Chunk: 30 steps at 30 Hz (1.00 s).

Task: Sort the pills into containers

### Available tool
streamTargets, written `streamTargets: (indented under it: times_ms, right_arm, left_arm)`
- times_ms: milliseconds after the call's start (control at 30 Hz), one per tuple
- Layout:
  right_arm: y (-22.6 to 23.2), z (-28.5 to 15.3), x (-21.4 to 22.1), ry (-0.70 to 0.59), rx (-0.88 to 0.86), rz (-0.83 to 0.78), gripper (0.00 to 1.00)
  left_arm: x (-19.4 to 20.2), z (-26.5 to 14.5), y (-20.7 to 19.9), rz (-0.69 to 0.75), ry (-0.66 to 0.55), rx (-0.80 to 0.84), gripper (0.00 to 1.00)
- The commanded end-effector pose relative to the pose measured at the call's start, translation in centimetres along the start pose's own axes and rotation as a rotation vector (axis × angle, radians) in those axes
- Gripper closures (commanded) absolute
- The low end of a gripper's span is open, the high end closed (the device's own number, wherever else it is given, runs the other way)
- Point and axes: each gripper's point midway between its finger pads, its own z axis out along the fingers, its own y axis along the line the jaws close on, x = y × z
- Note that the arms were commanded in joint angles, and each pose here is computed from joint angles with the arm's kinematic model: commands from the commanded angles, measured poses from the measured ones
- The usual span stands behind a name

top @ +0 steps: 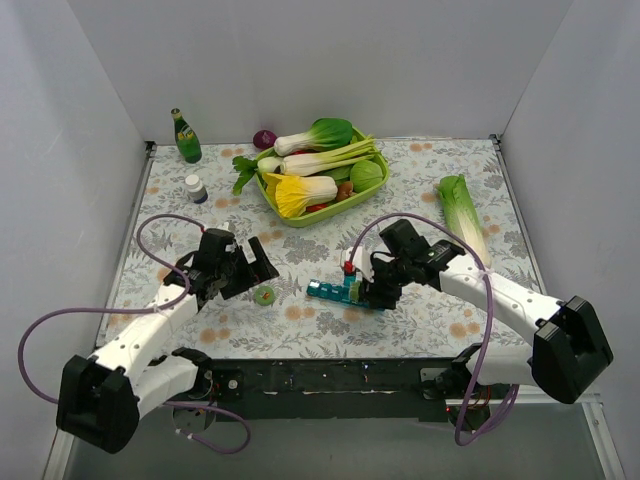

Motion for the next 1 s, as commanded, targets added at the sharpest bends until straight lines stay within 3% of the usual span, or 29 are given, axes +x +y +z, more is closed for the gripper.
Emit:
streamTargets:
  times_ms: [0, 33, 133, 333, 500, 600, 667, 767, 867, 933, 967]
  right_arm:
    - [-0.5, -0.3, -1.8, -0.026, 0.005, -0.005, 0.98]
    - [-0.1, -0.3, -2.0, -0.035, -0.015, -0.011, 0.98]
    - [1.2, -1.1, -4.1, -0.153, -0.071, -0.064, 0.99]
    - [-0.2, -6.6, -11.7, -0.396, -0.033, -0.172, 0.99]
    - [-5.0, -15.9, -19.9, -0.605, 0.223, -0.175, 0.99]
    - [-8.9, -23.8, -22.4, -0.797, 0.433, -0.134, 0.98]
    - [-10.7, -28.3, -22.1, -0.915, 0.503, -0.007, 0.97]
    - [-10.5, -33.6, -22.1, -1.156, 0.533, 0.118, 0.96]
    - [-8.4, -34.2, -22.1, -1.215, 0.433, 0.189, 0.97]
    - [-4.3, -33.4, -22.9, -1.237, 0.369, 0.064, 0.97]
    - [-4.0, -34.7, -23.3, -1.273, 0.490, -0.037, 0.97]
  left_arm:
    - [-2.4, -3.7, -4.6, 0.266, -0.133, 0.255, 0.02]
    - [-2.1, -5.6, -6.4, 0.324, -0.162, 0.377, 0.02]
    - [-3.1, -8.4, -8.6, 0.380, -0.277, 0.504, 0.02]
    - [-3.7, -11.7, -10.0, 0.383, -0.376, 0.597, 0.02]
    - [-4.4, -15.2, -10.7, 0.330, -0.461, 0.642, 0.02]
    - [-4.3, -16.4, -10.9, 0.302, -0.474, 0.665, 0.02]
    - [-4.3, -16.7, -10.9, 0.291, -0.470, 0.668, 0.02]
    - [-4.3, -16.8, -11.0, 0.286, -0.467, 0.672, 0.02]
    - [-4.1, -16.5, -11.2, 0.299, -0.453, 0.682, 0.02]
    - [-3.9, -16.3, -11.3, 0.314, -0.441, 0.688, 0.02]
    - [-3.7, -15.9, -11.1, 0.318, -0.432, 0.681, 0.02]
